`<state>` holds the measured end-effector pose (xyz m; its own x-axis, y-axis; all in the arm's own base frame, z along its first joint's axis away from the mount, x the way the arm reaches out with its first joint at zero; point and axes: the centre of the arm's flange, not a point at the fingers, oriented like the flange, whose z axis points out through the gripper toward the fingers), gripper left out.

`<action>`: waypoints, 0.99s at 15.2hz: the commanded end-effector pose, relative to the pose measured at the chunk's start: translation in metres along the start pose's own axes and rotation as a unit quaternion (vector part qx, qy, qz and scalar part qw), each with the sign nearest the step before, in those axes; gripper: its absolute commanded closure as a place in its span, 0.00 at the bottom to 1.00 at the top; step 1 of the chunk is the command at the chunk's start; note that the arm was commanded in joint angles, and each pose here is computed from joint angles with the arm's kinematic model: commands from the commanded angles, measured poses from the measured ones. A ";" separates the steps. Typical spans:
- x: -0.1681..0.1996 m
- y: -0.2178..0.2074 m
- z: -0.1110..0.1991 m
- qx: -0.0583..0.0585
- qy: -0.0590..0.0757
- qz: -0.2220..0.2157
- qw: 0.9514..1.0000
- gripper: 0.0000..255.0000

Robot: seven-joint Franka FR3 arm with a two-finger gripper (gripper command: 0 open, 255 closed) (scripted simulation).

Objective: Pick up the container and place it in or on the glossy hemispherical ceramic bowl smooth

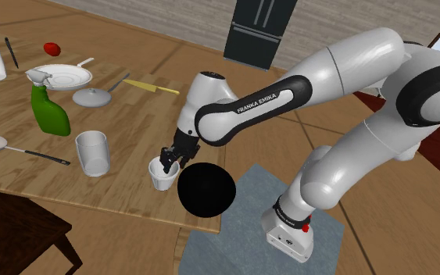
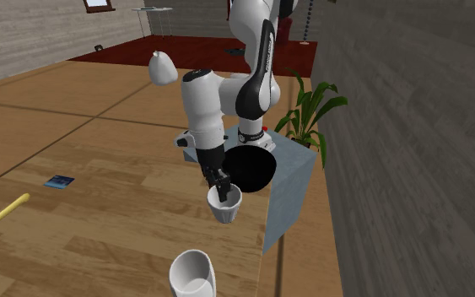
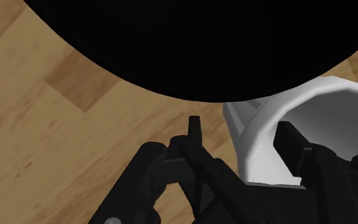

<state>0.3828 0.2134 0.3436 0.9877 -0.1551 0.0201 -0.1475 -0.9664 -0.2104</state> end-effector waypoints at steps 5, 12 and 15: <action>0.000 0.000 0.000 0.000 0.000 0.000 1.000 1.00; 0.000 -0.003 -0.015 0.000 0.000 0.000 1.000 1.00; 0.001 -0.007 -0.031 0.000 0.000 0.000 1.000 1.00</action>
<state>0.3834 0.2127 0.3700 0.9877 -0.1551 0.0205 -0.1473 -0.9664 -0.2106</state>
